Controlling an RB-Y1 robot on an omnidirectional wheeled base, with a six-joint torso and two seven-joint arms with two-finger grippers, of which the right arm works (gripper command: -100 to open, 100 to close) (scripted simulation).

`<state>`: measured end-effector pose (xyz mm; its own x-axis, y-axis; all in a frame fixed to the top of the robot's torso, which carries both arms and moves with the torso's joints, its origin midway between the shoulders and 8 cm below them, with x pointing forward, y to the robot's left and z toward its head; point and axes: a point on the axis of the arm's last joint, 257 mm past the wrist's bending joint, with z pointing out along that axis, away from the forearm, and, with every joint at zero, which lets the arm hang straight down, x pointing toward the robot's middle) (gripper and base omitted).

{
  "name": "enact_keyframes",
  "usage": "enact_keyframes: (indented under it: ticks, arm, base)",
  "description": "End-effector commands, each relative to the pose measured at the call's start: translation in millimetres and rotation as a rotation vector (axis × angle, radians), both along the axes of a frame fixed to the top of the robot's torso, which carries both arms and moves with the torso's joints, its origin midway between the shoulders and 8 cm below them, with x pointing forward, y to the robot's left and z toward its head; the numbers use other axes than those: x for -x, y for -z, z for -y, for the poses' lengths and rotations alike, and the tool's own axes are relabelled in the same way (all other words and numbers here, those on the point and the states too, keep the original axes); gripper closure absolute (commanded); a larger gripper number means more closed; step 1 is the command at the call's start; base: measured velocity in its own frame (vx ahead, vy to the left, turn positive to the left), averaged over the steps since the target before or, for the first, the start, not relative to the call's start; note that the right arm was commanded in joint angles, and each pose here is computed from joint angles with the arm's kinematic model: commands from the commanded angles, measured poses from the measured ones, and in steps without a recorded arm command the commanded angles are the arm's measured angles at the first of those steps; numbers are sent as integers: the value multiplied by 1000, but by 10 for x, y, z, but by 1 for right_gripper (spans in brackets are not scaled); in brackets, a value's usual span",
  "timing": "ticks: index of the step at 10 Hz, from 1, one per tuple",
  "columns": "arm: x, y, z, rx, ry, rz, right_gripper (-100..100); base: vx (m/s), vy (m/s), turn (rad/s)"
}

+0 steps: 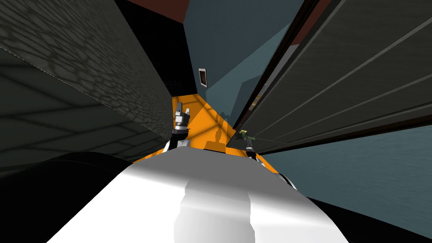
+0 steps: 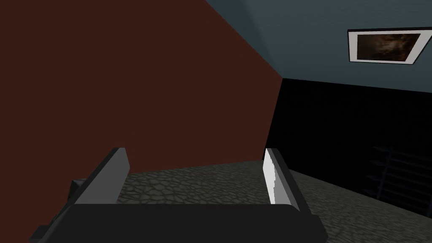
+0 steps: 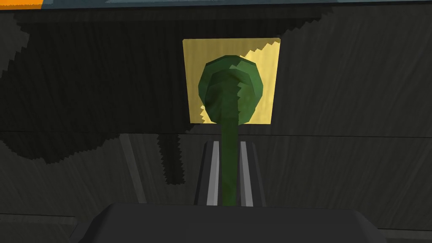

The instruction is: Pull the door open

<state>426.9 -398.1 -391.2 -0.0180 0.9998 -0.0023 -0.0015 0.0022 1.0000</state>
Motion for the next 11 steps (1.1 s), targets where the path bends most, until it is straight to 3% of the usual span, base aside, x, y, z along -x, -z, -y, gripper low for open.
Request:
enact_keyframes:
  ticks: [1,5,8,11]
  arm:
    - [-21,27,-68,-4,-3,-3,100]
    - [-92,17,-98,-4,6,-2,100]
    - [-120,13,-110,-4,9,-2,100]
    - [11,47,-67,-5,-6,-7,100]
  base:
    - [-204,-134,234]
    - [-211,-111,186]
    - [-188,-89,91]
    - [-110,-26,128]
